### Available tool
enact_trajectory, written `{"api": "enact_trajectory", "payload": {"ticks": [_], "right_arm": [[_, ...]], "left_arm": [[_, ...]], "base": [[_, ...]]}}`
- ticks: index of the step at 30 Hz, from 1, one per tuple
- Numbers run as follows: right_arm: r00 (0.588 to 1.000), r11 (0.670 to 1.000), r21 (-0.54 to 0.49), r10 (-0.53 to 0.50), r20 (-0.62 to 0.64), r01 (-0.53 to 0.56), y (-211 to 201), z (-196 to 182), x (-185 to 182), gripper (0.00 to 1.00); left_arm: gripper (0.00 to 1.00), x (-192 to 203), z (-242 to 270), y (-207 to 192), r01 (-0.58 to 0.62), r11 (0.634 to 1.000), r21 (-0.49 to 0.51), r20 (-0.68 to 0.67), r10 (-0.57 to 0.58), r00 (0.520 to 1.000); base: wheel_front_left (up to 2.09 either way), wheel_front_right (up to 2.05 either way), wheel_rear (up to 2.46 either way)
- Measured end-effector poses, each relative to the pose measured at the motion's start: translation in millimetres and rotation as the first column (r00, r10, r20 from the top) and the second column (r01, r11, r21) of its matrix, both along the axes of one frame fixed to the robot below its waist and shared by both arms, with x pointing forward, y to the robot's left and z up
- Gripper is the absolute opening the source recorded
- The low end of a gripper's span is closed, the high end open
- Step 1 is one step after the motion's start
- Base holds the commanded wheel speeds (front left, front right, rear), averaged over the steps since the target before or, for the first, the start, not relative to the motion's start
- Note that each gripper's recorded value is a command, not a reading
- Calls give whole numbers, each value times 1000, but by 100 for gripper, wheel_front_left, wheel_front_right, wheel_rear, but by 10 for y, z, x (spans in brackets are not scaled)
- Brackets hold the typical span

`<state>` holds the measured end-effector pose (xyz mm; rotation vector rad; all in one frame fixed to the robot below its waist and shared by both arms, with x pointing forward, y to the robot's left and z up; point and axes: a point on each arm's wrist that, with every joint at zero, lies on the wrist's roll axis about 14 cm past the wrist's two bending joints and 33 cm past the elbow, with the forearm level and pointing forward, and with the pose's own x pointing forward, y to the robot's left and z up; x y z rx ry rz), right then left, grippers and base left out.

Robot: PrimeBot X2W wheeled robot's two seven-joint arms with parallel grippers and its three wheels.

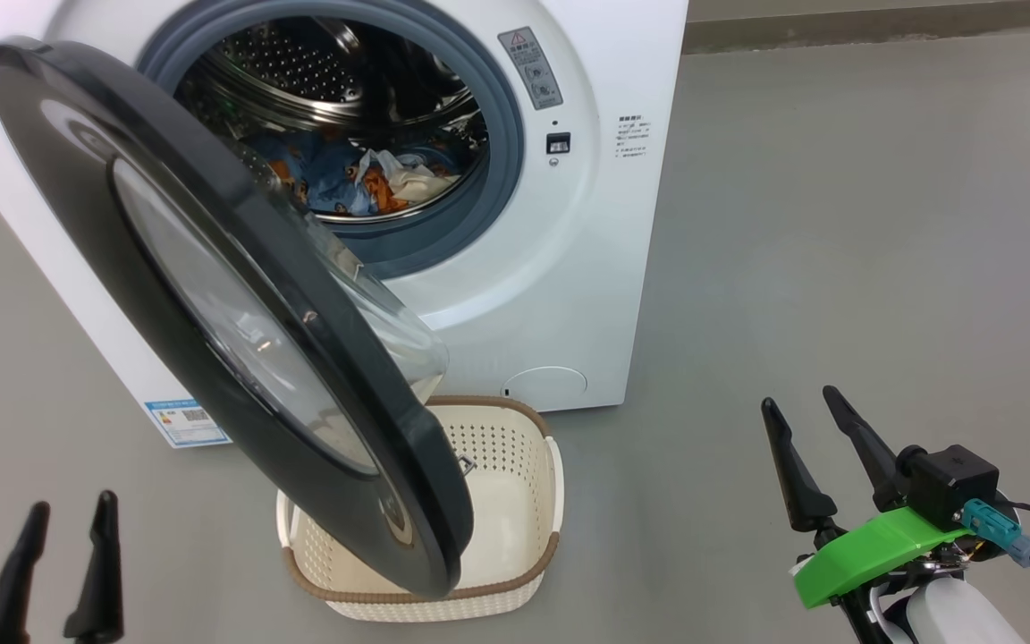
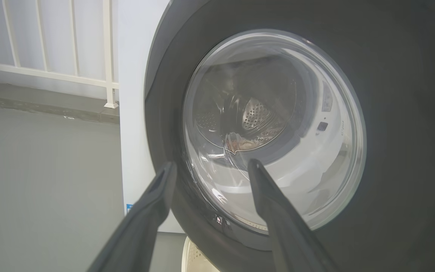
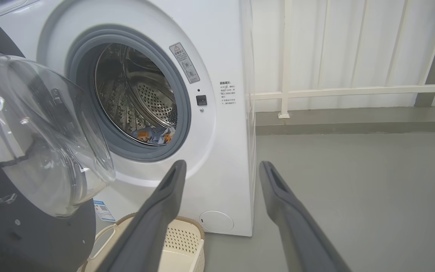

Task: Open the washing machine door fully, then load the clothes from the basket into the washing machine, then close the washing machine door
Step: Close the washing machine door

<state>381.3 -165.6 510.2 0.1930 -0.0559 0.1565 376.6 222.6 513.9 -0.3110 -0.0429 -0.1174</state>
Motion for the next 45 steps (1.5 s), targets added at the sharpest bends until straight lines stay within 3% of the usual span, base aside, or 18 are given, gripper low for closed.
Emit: {"api": "enact_trajectory", "payload": {"ticks": [39, 40, 41, 43, 45], "right_arm": [[1000, 1000, 0, 23, -2, -23, 82, -5, 31, 100], [1000, 1000, 0, 25, -2, -25, 87, -6, 34, 95], [1000, 1000, 0, 27, -2, -27, 95, -6, 37, 68], [999, 999, -1, 35, -1, -35, 122, -4, 43, 4], [999, 999, -1, 49, 3, -49, 170, 8, 52, 0]], "left_arm": [[100, -62, -96, -9, -50, 999, 22, -5, 50, 999], [100, -65, -97, -5, -51, 998, 22, -6, 51, 999], [100, -69, -98, -2, -52, 998, 22, -6, 52, 999], [100, -78, -102, 8, -55, 998, 22, -7, 55, 998], [100, -94, -107, 22, -59, 998, 22, -9, 59, 998]], "base": [[0, 0, 0], [0, 0, 0], [0, 0, 0], [0, 0, 0], [0, 0, 0]]}}
